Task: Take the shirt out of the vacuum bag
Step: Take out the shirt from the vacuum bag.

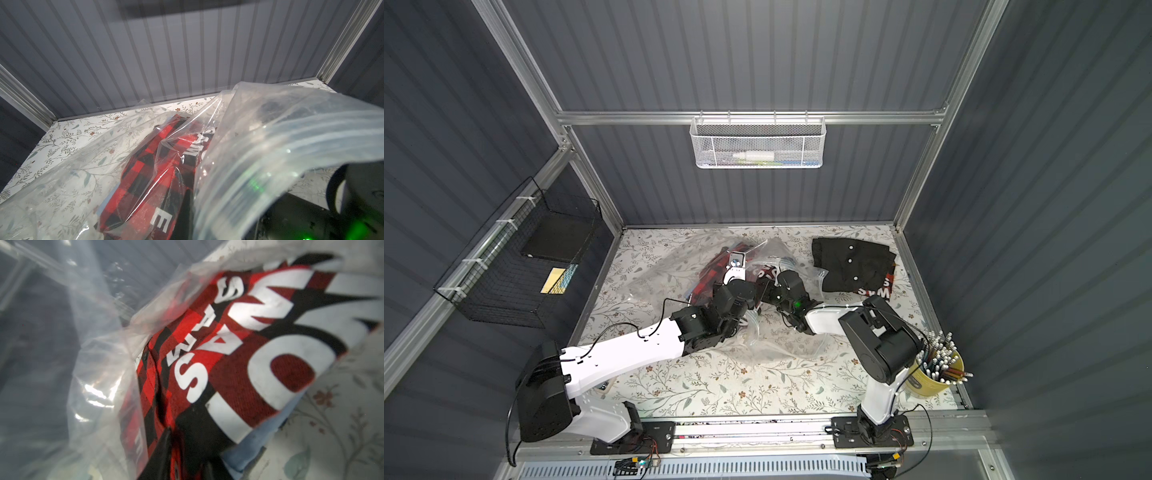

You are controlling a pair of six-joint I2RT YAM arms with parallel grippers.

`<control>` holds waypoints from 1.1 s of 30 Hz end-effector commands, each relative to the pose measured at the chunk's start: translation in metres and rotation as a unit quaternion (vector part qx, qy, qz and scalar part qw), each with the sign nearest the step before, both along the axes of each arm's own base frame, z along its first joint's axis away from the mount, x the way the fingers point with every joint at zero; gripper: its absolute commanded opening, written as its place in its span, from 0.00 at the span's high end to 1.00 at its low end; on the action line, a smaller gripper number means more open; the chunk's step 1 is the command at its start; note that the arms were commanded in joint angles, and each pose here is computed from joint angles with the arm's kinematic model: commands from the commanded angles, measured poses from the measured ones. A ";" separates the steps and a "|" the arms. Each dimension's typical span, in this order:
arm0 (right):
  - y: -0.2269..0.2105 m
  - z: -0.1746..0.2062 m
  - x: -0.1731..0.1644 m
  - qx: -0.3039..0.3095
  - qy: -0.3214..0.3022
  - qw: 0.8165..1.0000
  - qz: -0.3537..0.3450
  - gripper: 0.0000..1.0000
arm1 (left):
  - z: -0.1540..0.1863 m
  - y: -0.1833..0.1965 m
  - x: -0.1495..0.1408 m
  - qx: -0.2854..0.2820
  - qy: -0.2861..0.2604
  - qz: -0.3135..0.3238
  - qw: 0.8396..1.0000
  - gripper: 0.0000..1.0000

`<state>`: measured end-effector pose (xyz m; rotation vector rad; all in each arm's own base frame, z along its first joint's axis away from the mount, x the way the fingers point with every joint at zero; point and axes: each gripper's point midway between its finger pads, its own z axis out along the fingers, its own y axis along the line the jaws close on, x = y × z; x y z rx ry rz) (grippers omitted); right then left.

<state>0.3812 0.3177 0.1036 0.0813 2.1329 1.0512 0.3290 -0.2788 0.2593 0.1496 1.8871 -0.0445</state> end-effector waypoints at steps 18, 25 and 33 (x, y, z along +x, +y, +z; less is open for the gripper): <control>0.024 0.055 0.004 0.077 -0.059 0.995 0.023 1.00 | 0.009 0.009 -0.003 -0.018 -0.012 0.014 1.000 1.00; 0.004 0.074 -0.024 0.059 -0.069 0.995 0.028 1.00 | 0.006 0.010 -0.002 -0.014 -0.010 0.016 1.000 1.00; -0.022 0.097 -0.056 0.050 -0.086 0.995 0.027 1.00 | 0.002 0.010 -0.003 -0.009 -0.008 0.016 1.000 1.00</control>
